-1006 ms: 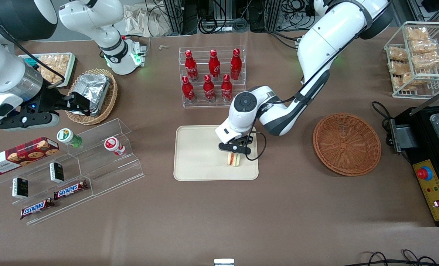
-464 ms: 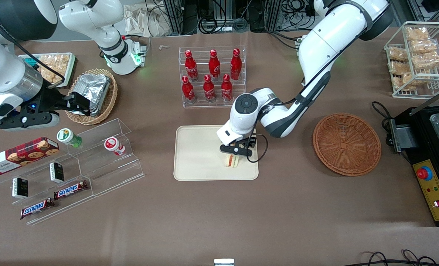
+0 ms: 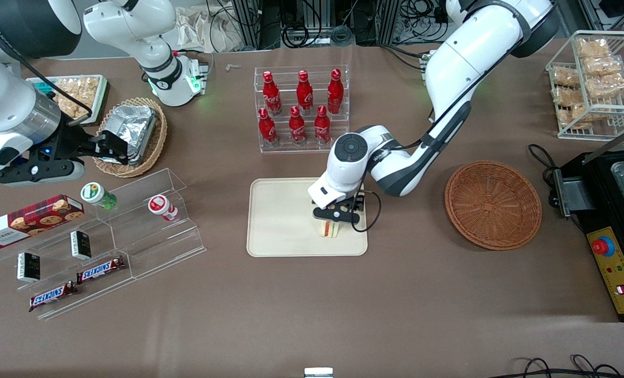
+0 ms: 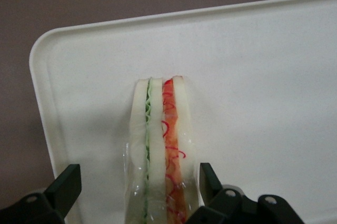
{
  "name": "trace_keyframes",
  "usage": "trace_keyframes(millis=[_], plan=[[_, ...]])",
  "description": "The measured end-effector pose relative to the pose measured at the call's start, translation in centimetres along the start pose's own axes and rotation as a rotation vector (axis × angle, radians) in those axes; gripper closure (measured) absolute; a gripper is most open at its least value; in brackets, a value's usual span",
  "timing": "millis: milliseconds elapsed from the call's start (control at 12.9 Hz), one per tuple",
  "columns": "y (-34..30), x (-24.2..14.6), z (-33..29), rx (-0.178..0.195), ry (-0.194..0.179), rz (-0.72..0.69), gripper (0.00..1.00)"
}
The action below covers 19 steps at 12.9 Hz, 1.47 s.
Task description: Place sandwich from basket to tray
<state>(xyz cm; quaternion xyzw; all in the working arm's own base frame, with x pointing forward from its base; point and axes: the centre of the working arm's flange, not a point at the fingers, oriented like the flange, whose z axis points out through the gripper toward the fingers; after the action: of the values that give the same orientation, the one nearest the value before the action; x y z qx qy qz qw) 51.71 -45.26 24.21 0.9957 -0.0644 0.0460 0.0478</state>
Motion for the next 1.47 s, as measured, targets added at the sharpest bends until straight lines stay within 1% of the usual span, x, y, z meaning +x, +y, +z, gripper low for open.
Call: trace_keyframes(millis=[155, 232, 310, 464, 619, 696, 774, 851, 1006, 1083, 1238, 1315, 1470], plan=[[-0.3, 0.6, -1.0, 0.009, 0.009, -0.025, 0.00], [-0.5, 0.8, -1.8, 0.027, 0.010, -0.032, 0.00], [-0.7, 1.0, -3.1, 0.054, 0.011, -0.037, 0.00], [-2.6, 2.0, -6.7, 0.122, 0.022, -0.068, 0.00], [-6.7, 3.6, -11.2, 0.214, 0.028, -0.133, 0.00], [-8.4, 4.0, -13.5, 0.252, 0.036, -0.161, 0.00], [-9.6, 4.1, -15.6, 0.270, 0.046, -0.189, 0.00], [-10.1, 4.2, -17.4, 0.263, 0.051, -0.216, 0.00], [-11.2, 4.3, -20.0, 0.228, 0.054, -0.263, 0.00], [-12.1, 4.4, -20.9, 0.218, 0.049, -0.256, 0.00], [-14.1, 4.6, -22.9, 0.195, 0.023, -0.246, 0.00], [-15.0, 4.7, -24.0, 0.193, 0.020, -0.243, 0.00], [-15.9, 4.2, -25.9, 0.208, 0.011, -0.205, 0.00]])
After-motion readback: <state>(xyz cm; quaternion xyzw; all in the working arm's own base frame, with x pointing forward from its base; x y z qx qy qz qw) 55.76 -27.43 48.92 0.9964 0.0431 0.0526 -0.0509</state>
